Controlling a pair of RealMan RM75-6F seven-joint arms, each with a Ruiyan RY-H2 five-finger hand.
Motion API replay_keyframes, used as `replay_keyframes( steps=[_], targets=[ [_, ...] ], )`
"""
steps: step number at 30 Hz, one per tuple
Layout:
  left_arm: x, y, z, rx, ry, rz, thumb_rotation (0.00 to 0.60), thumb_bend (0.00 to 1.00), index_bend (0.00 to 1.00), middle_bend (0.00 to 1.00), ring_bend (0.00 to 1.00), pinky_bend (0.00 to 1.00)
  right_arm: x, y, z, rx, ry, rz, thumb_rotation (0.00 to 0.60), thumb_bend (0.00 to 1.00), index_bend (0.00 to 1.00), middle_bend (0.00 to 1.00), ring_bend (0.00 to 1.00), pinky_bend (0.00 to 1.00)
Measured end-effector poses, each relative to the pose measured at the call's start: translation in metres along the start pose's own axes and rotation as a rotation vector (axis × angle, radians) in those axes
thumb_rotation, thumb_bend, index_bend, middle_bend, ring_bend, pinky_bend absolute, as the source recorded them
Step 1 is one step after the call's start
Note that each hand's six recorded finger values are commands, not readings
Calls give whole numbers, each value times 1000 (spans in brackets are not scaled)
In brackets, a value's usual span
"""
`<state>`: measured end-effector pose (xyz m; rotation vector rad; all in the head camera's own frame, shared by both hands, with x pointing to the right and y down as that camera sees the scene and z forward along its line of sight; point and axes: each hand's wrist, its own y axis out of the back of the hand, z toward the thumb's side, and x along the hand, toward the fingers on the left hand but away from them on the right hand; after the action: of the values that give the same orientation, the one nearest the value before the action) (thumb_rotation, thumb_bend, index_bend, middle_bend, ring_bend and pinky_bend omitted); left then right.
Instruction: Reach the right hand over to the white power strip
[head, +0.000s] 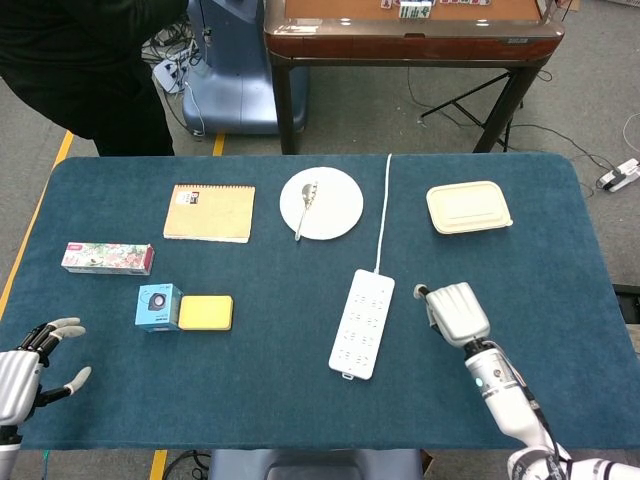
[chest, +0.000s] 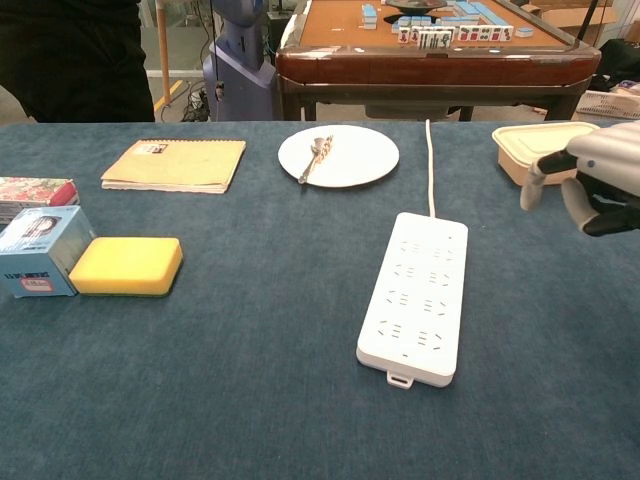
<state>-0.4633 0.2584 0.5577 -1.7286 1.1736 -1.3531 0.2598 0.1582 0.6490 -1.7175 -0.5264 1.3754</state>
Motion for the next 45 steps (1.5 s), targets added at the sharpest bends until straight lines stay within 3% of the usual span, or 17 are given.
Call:
replay_keyframes(
  steps=[15,23,45],
  targets=[
    [1,-2,-2,5,6,-8,600,230,398,279,256,592,-53,-21,34,22,4,62,600,1000,378,1000,1000,1000],
    [0,-2,-3,2,6,-9,600,230,397,279,256,592,-63,-31,44,10,12,76,600,1000,378,1000,1000,1000],
    [2,-1,-10,-8,28,-12,600,230,394,279,256,592,-77,-33,58,-7,22,71,600,1000,378,1000,1000,1000]
  ],
)
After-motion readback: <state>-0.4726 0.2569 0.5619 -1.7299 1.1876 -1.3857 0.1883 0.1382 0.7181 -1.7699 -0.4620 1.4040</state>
